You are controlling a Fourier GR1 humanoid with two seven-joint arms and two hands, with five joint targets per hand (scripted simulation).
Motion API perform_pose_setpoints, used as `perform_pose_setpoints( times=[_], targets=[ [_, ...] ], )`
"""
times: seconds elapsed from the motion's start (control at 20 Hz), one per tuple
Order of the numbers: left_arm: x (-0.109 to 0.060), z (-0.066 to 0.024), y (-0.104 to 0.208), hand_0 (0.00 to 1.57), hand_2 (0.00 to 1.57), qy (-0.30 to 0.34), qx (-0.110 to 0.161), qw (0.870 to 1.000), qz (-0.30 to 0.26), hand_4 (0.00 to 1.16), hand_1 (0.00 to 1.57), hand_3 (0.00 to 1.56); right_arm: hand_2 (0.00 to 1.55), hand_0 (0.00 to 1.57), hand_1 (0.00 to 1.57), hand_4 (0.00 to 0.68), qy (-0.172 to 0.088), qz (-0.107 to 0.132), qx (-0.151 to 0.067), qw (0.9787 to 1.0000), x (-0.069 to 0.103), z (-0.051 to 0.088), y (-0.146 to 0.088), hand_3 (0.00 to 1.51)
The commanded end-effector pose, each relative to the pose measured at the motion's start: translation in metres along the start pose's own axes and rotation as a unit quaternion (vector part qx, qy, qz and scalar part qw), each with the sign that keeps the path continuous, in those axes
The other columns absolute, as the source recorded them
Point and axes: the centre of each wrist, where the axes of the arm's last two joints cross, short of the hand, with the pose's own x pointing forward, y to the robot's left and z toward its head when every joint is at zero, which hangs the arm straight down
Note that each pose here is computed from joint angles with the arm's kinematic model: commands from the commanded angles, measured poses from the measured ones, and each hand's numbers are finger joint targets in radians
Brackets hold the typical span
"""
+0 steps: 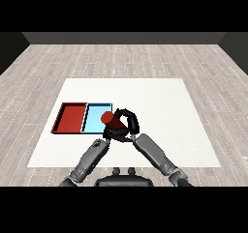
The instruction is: Pick the red can and put it in the red box
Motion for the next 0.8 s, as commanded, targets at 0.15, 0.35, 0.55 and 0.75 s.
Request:
perform_pose_setpoints(
  times=[0.15,0.35,0.55,0.75],
  targets=[
    [0.018,-0.0177,-0.003,0.0,0.0,-0.017,0.003,1.0,0.0,0.16,0.0,0.0,1.46,1.48,1.48,0.642,0.01,-0.015,0.014,0.9997,-0.012,-0.005,0.007,1.37],
    [0.012,-0.012,0.005,0.0,0.0,0.019,0.068,0.996,-0.052,0.6,0.0,0.0,1.45,1.46,1.46,0.626,0.003,-0.001,0.022,0.9998,-0.006,-0.015,0.016,1.37],
    [-0.004,-0.0039,-0.002,1.57,1.56,0.029,0.121,0.992,-0.036,0.99,1.57,1.49,1.45,1.48,1.48,0.632,0.007,-0.003,0.013,0.9999,-0.003,0.008,0.028,1.37],
    [-0.012,-0.0065,-0.002,1.51,1.47,0.045,0.129,0.988,-0.07,0.88,1.51,1.39,1.47,1.55,1.55,0.614,0.009,-0.001,0.024,0.9997,-0.003,0.012,0.034,1.38]
  ],
)
